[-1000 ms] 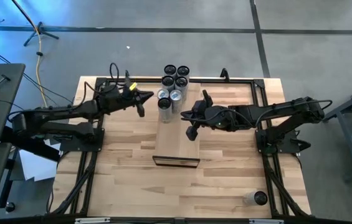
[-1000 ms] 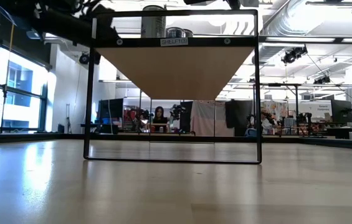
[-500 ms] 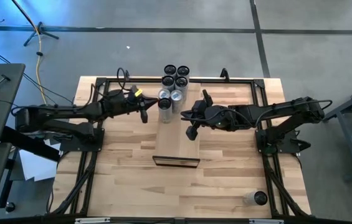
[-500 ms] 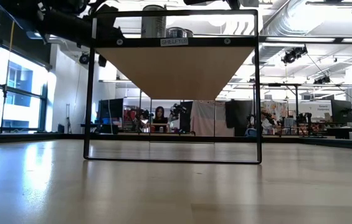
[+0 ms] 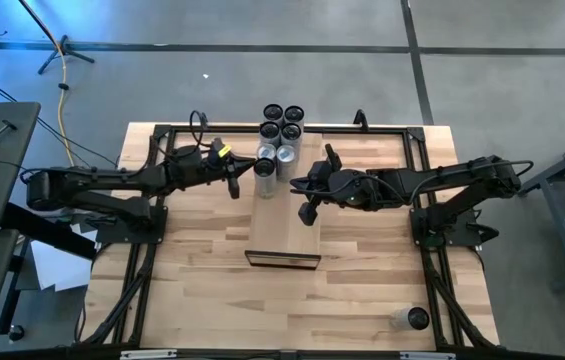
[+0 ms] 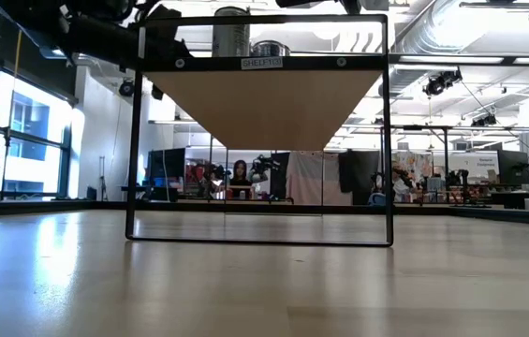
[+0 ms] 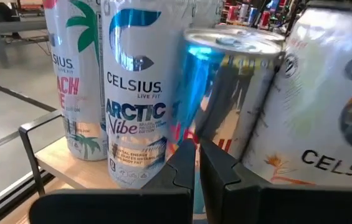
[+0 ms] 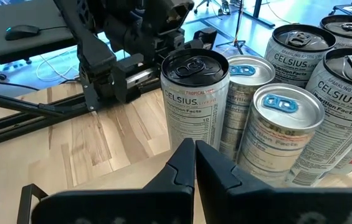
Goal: Place canned beverage on shelf
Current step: Adjust the soda cans on the shelf
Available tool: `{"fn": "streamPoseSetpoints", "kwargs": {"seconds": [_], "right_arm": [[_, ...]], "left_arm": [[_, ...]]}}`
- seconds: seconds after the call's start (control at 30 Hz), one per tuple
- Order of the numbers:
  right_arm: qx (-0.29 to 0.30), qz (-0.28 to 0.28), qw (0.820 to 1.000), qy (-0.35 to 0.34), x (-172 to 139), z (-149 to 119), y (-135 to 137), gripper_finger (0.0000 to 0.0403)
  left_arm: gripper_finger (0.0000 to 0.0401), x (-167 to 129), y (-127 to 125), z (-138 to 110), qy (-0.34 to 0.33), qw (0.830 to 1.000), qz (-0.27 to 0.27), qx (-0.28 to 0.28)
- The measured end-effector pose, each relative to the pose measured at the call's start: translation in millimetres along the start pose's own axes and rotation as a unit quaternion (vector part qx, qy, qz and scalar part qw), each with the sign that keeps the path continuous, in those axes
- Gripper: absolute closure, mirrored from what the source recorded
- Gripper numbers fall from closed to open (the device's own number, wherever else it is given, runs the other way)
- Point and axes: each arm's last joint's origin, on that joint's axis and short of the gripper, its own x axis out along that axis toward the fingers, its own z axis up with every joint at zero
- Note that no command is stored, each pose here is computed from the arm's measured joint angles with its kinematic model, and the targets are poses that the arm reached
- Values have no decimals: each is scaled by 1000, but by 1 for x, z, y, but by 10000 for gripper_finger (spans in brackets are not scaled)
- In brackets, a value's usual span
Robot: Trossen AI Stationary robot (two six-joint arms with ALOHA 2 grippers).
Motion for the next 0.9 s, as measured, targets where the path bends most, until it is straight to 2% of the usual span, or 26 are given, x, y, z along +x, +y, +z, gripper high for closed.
{"fn": "streamPoseSetpoints", "kwargs": {"seconds": [0.33,0.47,0.6,0.73,0.9], "right_arm": [[-2,0,1000,0,0,0,0,403],[-4,0,1000,0,0,0,0,403],[-4,0,1000,0,0,0,0,403],[-4,0,1000,0,0,0,0,403],[-6,-1,1000,4,0,-1,0,403]], "left_arm": [[401,10,0,-8,8,1000,-9,-6],[401,10,1,-8,9,1000,-4,12],[401,2,5,-1,-1,999,26,22],[401,-11,6,5,4,999,32,23],[401,-30,-4,5,41,999,-15,2]]}}
